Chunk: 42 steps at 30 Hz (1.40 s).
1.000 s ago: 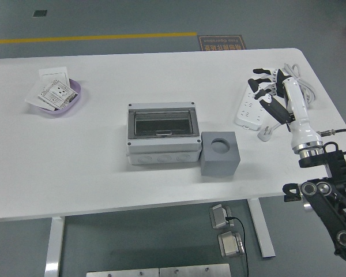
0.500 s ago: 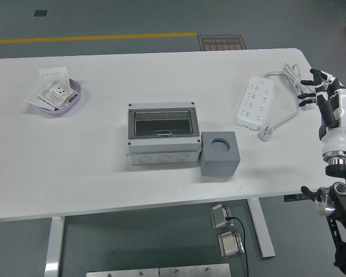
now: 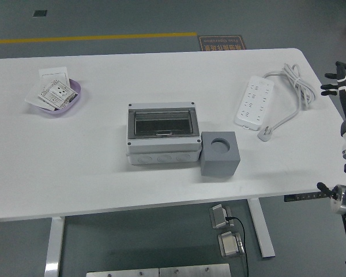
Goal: Pick up the cylinder from the cube,place it in the box,flap close box
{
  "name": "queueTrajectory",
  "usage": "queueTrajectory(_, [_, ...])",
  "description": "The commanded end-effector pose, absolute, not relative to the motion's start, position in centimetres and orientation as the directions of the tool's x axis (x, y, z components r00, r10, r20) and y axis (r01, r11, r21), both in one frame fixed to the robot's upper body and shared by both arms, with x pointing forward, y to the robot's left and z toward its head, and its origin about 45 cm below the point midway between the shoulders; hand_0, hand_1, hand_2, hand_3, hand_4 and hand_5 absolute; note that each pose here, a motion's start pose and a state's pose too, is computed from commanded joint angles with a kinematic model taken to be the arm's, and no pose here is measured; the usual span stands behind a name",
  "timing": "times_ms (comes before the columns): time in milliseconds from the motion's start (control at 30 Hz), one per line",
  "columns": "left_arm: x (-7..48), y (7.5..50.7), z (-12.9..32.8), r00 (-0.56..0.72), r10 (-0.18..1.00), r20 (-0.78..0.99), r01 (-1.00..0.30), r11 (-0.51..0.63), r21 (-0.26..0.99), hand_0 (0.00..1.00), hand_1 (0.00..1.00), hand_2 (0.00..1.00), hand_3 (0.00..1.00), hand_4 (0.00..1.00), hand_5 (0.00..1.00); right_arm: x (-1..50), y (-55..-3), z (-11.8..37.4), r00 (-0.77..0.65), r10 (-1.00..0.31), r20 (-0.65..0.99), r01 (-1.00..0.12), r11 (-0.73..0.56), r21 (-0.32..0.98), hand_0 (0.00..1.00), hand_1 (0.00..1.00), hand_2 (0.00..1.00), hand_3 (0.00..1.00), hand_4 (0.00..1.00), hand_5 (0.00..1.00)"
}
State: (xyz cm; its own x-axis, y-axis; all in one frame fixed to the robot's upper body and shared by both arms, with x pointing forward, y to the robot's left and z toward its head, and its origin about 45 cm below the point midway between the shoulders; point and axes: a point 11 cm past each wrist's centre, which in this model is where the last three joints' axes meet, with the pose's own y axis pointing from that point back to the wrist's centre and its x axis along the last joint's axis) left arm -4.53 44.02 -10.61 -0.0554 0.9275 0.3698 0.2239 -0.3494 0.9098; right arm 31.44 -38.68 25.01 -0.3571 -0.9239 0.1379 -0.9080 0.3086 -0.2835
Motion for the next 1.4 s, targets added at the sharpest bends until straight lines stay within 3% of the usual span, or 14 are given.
queueTrajectory(833, [-4.9,43.6,-10.8,-0.083,0.928,0.363,0.230,-0.337,0.913,0.630,0.678,0.626,0.617,0.715,0.422,32.1,-36.2,24.0,-0.300,-0.929,0.216,-0.938,0.246,-0.246,0.446,0.437,0.563,0.698,0.878,0.669])
queueTrajectory(867, [-5.1,43.6,-10.7,-0.083,0.928,0.364,0.234,-0.337,0.912,0.629,0.678,0.626,0.617,0.715,0.422,32.3,-35.9,24.0,-0.290,-0.932,0.216,-0.941,0.236,-0.244,0.484,0.455,0.580,0.706,0.878,0.668])
queueTrajectory(1400, [-5.1,43.0,-10.9,-0.071,0.932,0.356,0.235,-0.331,0.914,0.629,0.678,0.626,0.616,0.714,0.422,33.4,-33.4,23.5,-0.178,-0.955,0.236,-0.967,0.125,-0.221,0.528,0.535,0.624,0.726,0.877,0.659])
